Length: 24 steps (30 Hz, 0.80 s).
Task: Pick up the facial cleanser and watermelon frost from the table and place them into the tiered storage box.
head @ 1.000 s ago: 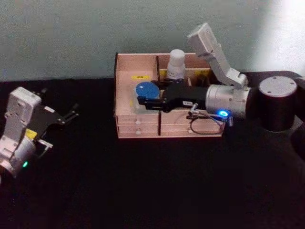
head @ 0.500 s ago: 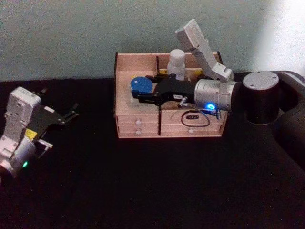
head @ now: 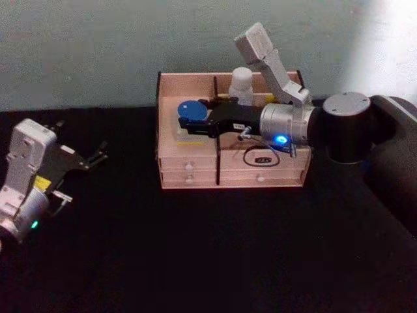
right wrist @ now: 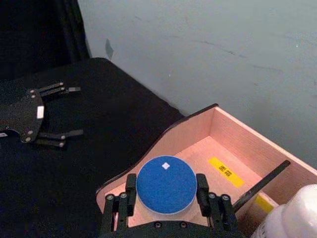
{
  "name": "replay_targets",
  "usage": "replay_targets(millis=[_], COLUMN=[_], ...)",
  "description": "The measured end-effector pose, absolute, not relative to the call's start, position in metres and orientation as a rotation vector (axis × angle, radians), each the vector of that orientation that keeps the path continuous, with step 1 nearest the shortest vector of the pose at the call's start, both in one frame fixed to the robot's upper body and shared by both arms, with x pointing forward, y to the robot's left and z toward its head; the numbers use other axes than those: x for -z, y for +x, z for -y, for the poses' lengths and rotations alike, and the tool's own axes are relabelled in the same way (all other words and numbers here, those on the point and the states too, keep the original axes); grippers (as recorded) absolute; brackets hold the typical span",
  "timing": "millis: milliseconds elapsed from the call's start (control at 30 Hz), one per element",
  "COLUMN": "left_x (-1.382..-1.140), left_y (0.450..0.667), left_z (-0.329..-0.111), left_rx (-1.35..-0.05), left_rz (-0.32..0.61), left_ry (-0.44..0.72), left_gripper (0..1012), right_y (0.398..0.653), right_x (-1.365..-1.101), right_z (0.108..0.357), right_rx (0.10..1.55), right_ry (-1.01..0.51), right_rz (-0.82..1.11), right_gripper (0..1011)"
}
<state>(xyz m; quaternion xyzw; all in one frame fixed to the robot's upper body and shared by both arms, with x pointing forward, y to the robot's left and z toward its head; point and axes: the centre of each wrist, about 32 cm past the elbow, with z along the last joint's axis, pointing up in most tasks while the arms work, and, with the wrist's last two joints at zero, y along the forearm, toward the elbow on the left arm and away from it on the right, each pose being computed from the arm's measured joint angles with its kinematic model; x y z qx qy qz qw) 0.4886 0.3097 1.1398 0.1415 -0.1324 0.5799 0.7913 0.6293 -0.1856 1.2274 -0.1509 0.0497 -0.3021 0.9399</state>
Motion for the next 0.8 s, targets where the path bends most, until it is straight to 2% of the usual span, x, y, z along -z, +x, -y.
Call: replay_targets(millis=[800], left_x=[-1.1398], left_y=[0.4886], left_z=[-0.3097], left_rx=[-1.248], left_rz=[0.285], left_ry=[0.304], left_gripper=[1001], right_y=[0.6338], right_x=[-1.2256], right_z=[0.1829], right_rx=[0.620], right_ry=[-0.305], right_rz=[-0.115], right_gripper=[724])
